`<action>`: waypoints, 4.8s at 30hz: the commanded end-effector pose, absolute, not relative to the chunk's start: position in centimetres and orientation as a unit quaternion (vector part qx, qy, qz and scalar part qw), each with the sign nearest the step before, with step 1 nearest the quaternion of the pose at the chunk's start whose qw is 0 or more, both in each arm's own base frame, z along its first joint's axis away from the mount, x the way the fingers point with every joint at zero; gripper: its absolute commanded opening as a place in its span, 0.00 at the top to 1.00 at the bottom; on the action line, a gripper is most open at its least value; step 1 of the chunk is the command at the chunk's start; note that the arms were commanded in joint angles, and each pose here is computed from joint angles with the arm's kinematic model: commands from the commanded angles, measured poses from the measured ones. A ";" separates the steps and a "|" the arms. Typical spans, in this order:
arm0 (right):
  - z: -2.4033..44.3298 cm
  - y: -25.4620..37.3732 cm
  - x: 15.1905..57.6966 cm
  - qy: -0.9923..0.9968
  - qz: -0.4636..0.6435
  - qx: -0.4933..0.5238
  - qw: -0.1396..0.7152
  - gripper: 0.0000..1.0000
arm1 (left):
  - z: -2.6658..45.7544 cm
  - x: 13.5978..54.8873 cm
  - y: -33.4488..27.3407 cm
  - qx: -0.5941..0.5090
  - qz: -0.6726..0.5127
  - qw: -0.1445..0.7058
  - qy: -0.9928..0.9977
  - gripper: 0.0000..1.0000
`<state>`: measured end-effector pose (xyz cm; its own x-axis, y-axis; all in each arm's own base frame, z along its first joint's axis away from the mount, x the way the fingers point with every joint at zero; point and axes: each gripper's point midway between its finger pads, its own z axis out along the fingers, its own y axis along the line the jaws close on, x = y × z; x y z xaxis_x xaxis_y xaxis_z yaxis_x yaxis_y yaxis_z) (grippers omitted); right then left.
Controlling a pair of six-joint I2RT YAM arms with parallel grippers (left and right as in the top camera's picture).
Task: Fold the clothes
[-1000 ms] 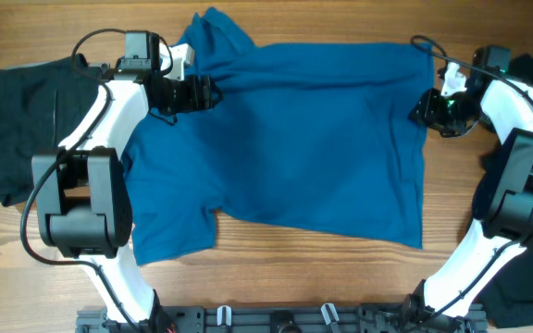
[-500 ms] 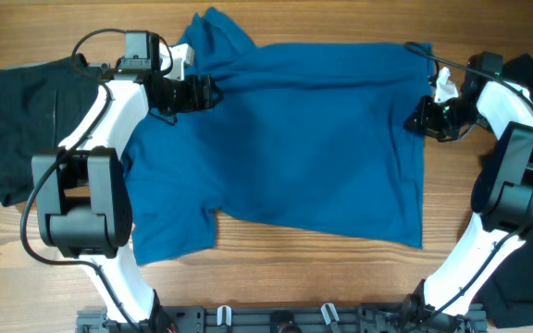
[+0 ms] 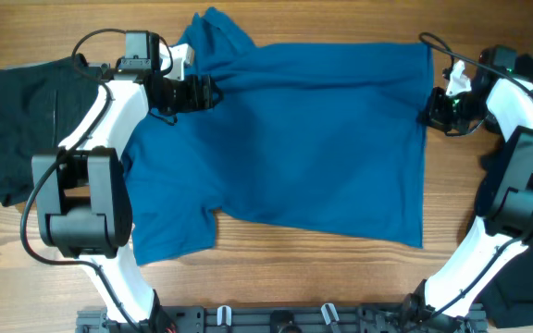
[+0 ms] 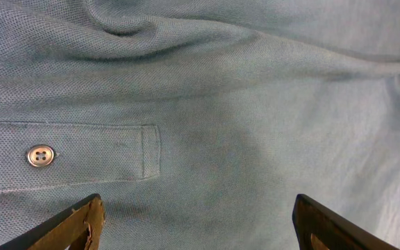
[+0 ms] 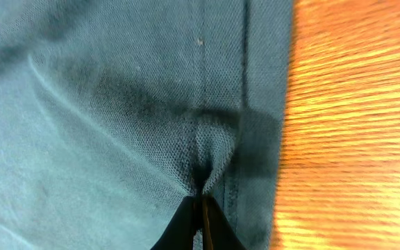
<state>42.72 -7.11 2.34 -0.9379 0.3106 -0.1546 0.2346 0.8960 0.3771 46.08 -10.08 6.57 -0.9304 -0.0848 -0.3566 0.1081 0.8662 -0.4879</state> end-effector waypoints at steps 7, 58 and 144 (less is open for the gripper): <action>4.4 -11.8 42.9 0.966 0.063 0.216 0.128 0.30 | 7.1 46.1 -10.1 0.016 -0.256 0.195 0.947 0.13; -4.7 -9.0 38.8 0.945 0.060 0.319 0.035 0.96 | 11.8 46.7 -10.5 0.035 -0.259 0.251 0.932 0.17; -0.5 -9.4 33.6 0.990 0.070 0.120 0.011 0.46 | -0.4 38.3 8.9 -0.240 -0.006 0.108 0.965 0.96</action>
<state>33.47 -9.38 -0.09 -0.9593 0.2814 -0.0248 0.2761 0.9525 0.1284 38.72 7.37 -0.21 -0.8814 -0.4297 -0.1962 -0.4145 0.9028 -0.1149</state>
